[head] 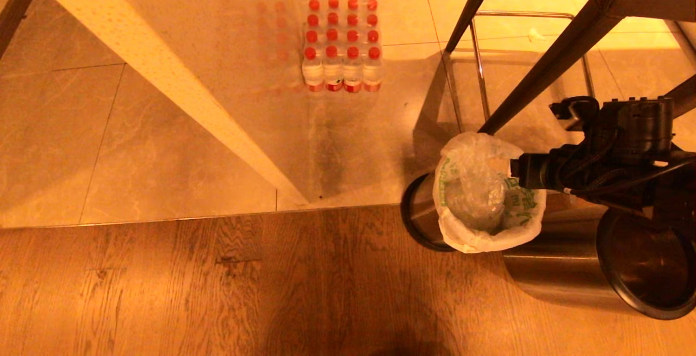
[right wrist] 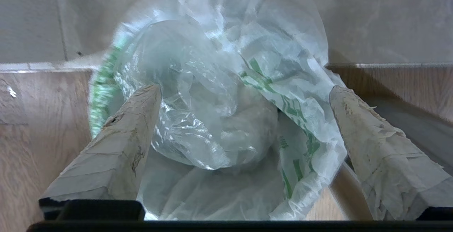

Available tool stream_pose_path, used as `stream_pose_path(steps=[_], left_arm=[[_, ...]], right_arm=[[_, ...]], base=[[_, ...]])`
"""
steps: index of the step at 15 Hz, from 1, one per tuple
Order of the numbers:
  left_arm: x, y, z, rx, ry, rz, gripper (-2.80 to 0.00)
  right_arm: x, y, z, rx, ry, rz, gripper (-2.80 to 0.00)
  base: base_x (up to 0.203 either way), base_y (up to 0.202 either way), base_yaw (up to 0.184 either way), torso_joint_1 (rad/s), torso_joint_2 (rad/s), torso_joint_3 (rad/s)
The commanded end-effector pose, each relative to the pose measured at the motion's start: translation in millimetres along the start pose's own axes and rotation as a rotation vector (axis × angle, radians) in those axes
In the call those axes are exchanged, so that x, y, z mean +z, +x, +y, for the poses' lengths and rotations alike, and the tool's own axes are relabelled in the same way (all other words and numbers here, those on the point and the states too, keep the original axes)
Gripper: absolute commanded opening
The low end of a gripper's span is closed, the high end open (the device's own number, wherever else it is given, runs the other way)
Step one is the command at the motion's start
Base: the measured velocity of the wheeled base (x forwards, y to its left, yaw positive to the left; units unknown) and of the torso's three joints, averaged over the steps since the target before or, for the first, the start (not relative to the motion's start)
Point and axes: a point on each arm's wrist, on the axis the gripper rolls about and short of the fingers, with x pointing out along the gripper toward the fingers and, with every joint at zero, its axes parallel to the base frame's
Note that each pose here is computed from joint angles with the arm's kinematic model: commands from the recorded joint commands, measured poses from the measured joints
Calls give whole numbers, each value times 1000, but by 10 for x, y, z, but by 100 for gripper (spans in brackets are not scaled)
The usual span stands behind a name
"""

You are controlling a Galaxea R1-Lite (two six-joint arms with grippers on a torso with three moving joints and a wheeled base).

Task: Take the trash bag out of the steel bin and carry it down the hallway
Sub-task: Pick up the trash bag

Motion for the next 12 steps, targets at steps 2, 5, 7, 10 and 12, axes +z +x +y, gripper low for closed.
stream_pose_path(steps=[2, 5, 7, 10, 12], left_arm=[[0, -1, 0, 0, 0, 0, -280], [-2, 0, 0, 0, 0, 0, -280], [-2, 0, 0, -1, 0, 0, -280], [3, -1, 0, 0, 0, -1, -280], [-2, 0, 0, 1, -1, 0, -280]], right_arm=[[-1, 92, -9, -5, 0, 15, 0], [-142, 304, 25, 4, -13, 68, 0], [-238, 465, 118, 25, -41, 97, 0], [-413, 660, 243, 37, -70, 145, 0], [-497, 805, 303, 7, -86, 165, 0]], base=[[0, 0, 0, 0, 0, 0], [0, 0, 0, 0, 0, 0], [0, 0, 0, 0, 0, 0], [0, 0, 0, 0, 0, 0], [0, 0, 0, 0, 0, 0]])
